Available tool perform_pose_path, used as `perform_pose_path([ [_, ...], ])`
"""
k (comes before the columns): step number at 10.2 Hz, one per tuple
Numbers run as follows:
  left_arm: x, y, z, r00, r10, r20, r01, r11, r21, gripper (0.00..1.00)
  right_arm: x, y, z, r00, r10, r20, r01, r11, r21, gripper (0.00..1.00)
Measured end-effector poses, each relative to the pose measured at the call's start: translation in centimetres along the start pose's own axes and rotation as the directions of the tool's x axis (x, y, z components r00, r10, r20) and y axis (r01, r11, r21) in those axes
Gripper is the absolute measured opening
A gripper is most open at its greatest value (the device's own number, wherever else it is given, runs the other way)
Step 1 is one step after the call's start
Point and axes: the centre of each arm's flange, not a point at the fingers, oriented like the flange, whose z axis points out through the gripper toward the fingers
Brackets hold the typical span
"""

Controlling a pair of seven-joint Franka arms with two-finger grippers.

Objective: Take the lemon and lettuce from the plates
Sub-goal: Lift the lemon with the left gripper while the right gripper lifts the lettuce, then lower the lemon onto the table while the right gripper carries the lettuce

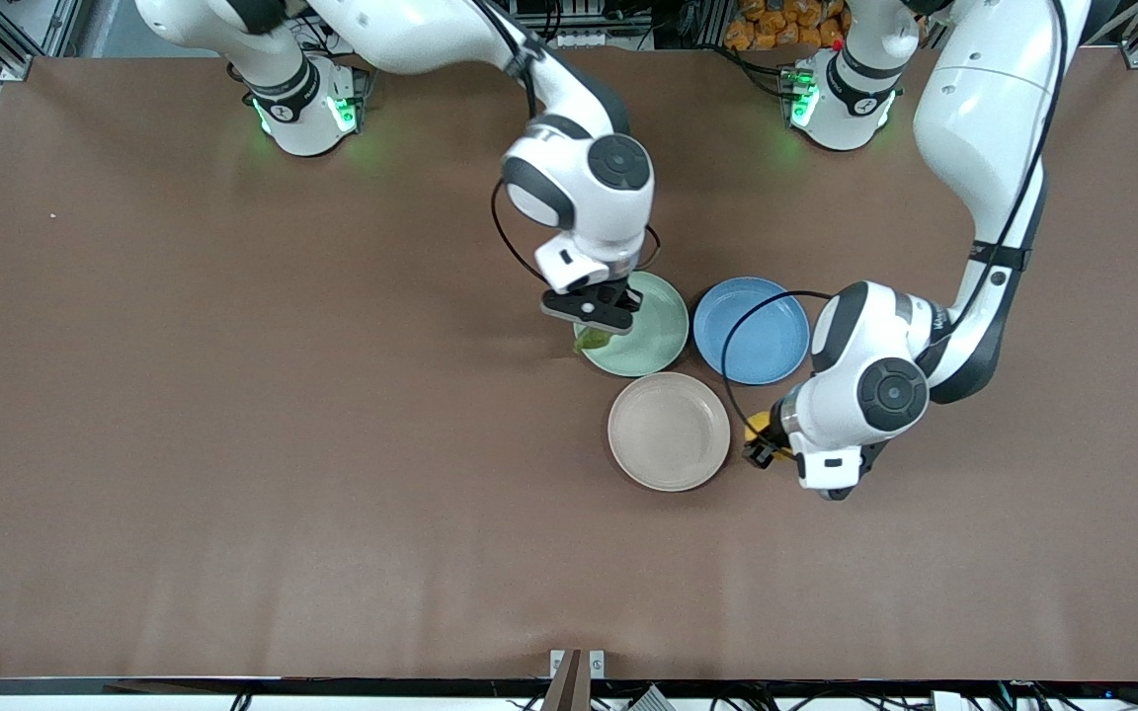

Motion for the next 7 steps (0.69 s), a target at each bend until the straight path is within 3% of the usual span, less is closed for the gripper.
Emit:
perform_pose_path([
  [4, 2.1, -5.9, 2.0, 0.996, 0.088, -0.009, -0.088, 0.995, 0.048, 0.67, 13.5, 14.9, -12.6, 0.997, -0.029, 0.077, 0.028, 1.000, 0.007, 0.02],
  [7, 4.8, -10.9, 3.7, 0.978, 0.204, -0.047, -0.201, 0.977, 0.066, 0.67, 25.5, 30.8, -13.8, 0.995, -0.056, 0.077, 0.054, 0.998, 0.023, 0.02],
])
